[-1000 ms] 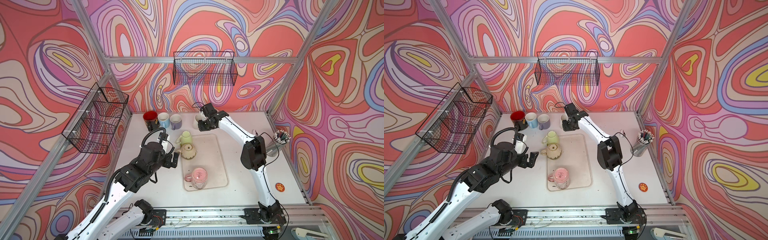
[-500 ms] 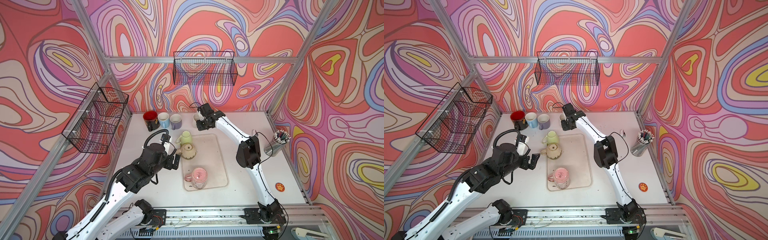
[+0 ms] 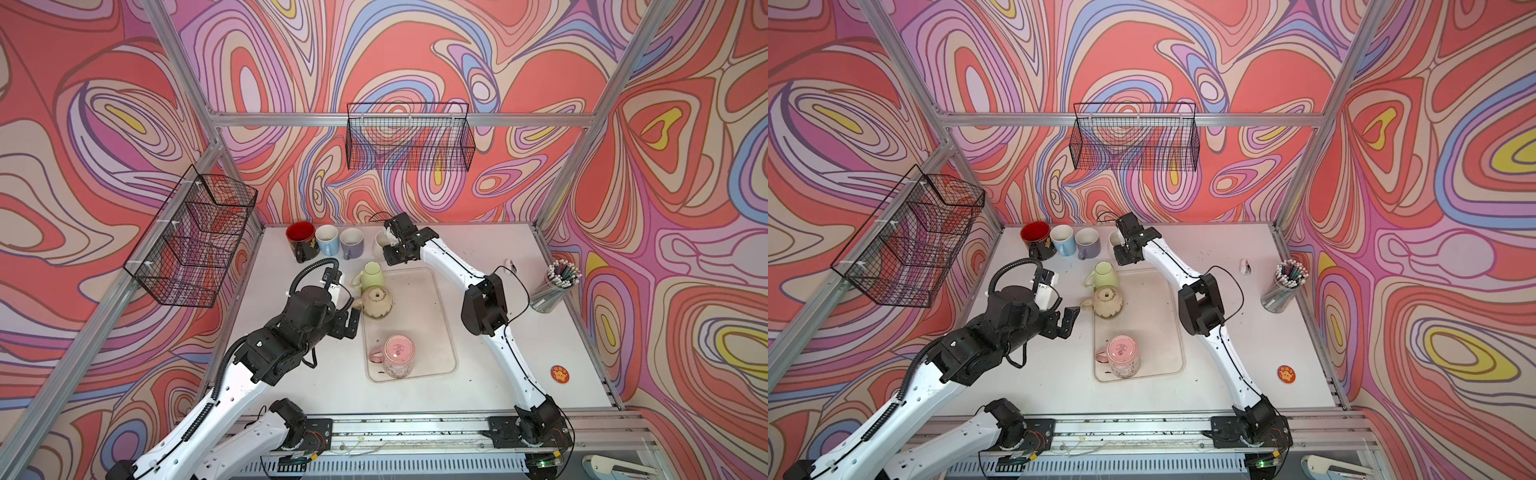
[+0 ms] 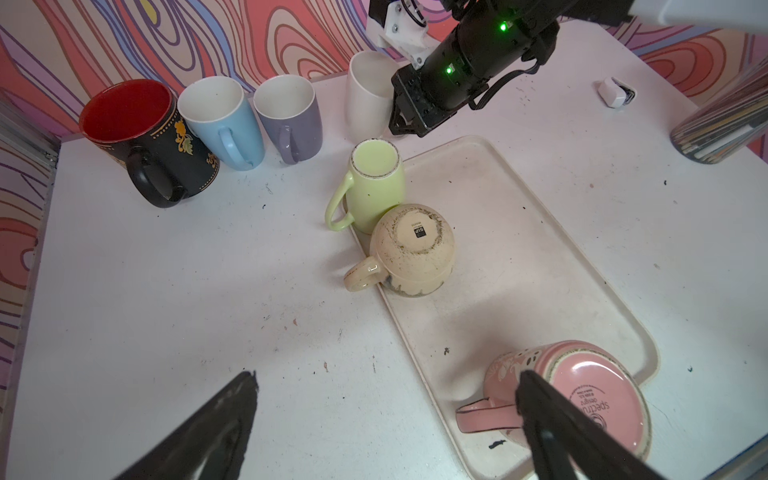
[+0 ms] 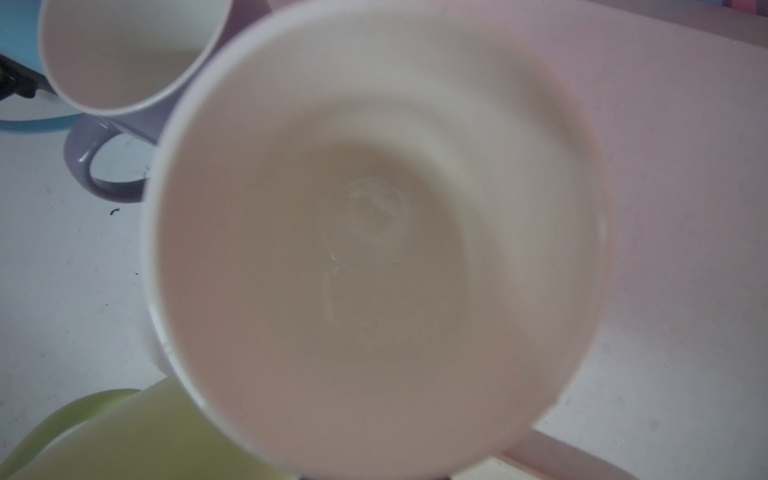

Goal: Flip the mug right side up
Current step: 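Carry the white mug upright with the right gripper beside the lavender mug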

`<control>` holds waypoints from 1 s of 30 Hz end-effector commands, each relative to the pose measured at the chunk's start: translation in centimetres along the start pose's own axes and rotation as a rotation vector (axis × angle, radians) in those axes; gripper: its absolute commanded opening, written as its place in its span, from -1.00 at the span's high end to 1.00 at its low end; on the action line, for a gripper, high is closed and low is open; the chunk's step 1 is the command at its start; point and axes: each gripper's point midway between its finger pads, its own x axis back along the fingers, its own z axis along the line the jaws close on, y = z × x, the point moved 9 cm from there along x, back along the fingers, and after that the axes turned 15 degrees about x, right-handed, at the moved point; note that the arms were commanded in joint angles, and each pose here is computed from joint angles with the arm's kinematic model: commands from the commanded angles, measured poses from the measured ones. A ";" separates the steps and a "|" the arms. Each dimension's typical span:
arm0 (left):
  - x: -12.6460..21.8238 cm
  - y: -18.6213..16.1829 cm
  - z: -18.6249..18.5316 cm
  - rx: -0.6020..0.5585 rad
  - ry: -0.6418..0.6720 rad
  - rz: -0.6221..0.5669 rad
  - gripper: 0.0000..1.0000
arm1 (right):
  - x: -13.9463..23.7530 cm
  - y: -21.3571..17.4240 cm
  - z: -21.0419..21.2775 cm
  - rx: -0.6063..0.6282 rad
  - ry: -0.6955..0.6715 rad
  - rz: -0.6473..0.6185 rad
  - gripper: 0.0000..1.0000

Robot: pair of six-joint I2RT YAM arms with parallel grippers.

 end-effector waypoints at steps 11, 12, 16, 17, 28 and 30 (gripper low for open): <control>-0.3 -0.2 0.0 -0.023 0.017 0.004 -0.99 | -0.4 1.4 1.0 0.032 0.007 -0.077 1.00; -0.3 -0.2 0.0 -0.023 0.017 0.003 -0.99 | -0.5 1.3 1.0 0.032 0.007 -0.074 1.00; -0.3 -0.2 0.1 -0.024 0.019 0.006 -0.99 | -0.7 1.2 1.1 0.034 0.008 -0.070 1.00; -0.3 -0.2 0.1 -0.024 0.019 0.006 -1.00 | -0.7 1.2 1.0 0.033 0.008 -0.068 0.98; -0.3 -0.3 0.1 -0.026 0.019 0.004 -1.00 | -0.2 1.6 1.1 0.041 -0.001 -0.092 0.66; -0.3 -0.3 0.1 -0.026 0.022 0.004 -0.99 | 0.0 1.7 1.1 0.042 0.003 -0.100 0.62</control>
